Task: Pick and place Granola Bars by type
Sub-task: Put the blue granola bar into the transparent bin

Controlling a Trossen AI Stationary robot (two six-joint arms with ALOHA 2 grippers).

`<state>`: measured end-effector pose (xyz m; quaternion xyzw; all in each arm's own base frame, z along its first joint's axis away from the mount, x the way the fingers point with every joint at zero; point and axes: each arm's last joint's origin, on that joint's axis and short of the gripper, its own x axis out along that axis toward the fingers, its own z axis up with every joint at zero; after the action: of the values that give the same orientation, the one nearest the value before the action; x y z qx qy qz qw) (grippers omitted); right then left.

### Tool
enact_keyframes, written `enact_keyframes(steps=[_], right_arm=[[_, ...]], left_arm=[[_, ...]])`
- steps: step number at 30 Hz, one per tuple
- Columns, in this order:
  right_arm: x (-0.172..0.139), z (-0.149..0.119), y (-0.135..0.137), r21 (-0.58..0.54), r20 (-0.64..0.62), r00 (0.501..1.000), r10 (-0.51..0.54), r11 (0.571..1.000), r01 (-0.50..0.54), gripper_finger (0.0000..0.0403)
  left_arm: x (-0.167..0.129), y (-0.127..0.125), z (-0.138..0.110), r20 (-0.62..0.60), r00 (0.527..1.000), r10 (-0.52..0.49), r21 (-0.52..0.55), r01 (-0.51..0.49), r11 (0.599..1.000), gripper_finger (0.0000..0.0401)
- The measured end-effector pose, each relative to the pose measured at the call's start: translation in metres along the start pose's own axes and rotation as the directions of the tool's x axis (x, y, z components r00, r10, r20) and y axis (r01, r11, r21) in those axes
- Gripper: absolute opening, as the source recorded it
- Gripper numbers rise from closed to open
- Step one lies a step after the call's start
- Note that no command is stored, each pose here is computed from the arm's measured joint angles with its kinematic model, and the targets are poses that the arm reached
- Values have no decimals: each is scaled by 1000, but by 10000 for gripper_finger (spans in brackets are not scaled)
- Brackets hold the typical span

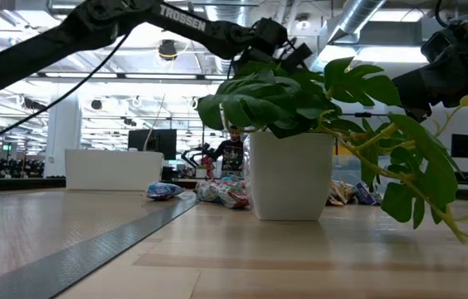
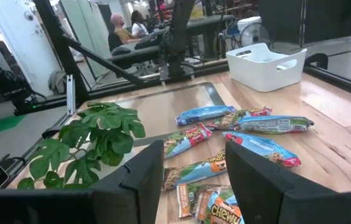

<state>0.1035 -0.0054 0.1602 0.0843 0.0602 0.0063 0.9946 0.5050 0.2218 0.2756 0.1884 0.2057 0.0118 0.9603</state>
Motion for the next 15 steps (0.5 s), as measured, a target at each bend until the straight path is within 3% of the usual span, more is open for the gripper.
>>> enact_keyframes(steps=[10, 15], right_arm=[[0, 0, 0, 0, 0, 1000, 1, 1000, -1, 164], [0, 0, 0, 0, 0, 1000, 1, 1000, -1, 164]], left_arm=[[22, -8, -18, -33, 998, 62, -9, -62, 998, 45], [23, -8, -20, -39, 997, 65, -104, -68, 992, 45]])
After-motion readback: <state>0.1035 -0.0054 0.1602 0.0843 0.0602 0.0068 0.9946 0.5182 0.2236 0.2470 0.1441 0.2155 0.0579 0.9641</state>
